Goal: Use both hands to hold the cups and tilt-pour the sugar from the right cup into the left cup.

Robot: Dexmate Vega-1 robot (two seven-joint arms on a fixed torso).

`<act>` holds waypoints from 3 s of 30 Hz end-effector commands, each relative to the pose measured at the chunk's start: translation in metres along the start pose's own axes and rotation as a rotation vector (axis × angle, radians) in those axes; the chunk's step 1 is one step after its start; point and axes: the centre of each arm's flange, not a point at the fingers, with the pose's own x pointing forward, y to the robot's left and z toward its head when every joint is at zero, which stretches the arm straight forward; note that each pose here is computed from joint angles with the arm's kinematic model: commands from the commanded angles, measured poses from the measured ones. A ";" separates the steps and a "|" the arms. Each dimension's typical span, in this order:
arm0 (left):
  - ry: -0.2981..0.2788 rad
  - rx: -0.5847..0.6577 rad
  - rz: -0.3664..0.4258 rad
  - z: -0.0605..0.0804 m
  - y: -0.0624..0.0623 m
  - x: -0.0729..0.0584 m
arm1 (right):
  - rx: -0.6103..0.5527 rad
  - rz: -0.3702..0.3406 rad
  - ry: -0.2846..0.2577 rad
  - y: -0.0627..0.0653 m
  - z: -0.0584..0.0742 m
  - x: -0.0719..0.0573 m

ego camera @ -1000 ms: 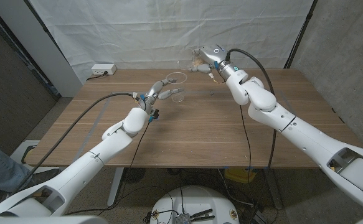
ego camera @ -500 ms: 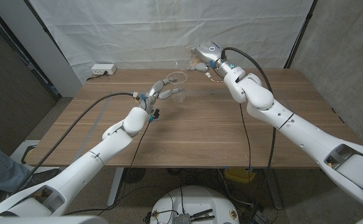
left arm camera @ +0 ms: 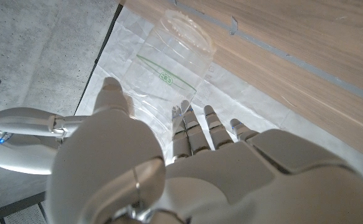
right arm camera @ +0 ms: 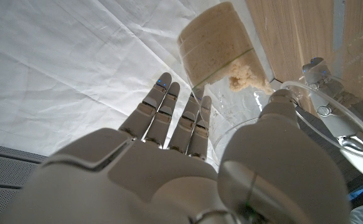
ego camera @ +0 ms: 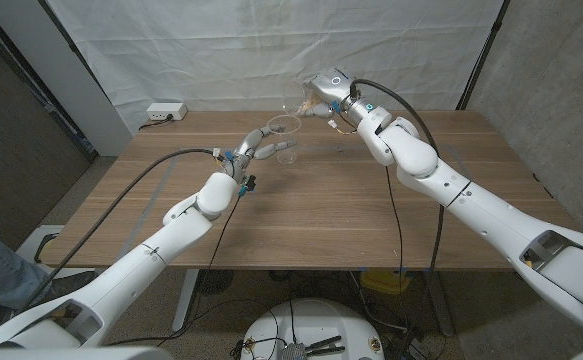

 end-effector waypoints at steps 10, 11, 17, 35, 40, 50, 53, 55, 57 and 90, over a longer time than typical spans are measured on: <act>0.006 -0.011 0.010 0.000 0.005 -0.007 | -0.074 -0.012 -0.005 0.001 -0.003 -0.012; 0.008 -0.015 0.010 -0.001 0.005 -0.007 | -0.076 -0.009 -0.008 0.001 -0.002 -0.012; 0.008 -0.018 0.010 0.000 0.006 -0.008 | -0.111 -0.017 -0.026 0.001 -0.001 -0.013; 0.003 -0.027 -0.006 0.005 -0.003 -0.003 | -0.110 -0.041 -0.046 -0.006 0.009 -0.011; -0.006 -0.029 -0.012 0.008 -0.006 -0.001 | -0.126 -0.023 -0.053 -0.003 0.008 -0.008; -0.002 -0.027 -0.006 0.008 -0.005 -0.005 | -0.156 -0.008 -0.070 -0.001 0.005 -0.009; 0.000 -0.028 -0.005 0.008 -0.005 -0.006 | -0.171 0.012 -0.062 0.000 0.002 -0.009; 0.002 -0.027 -0.005 0.007 -0.005 -0.006 | -0.171 0.002 -0.062 0.001 0.002 -0.011; 0.004 -0.028 -0.006 0.007 -0.005 -0.007 | -0.169 0.001 -0.060 0.000 0.002 -0.011; 0.002 -0.021 -0.017 0.008 -0.005 -0.009 | -0.270 -0.081 -0.100 -0.007 0.003 -0.022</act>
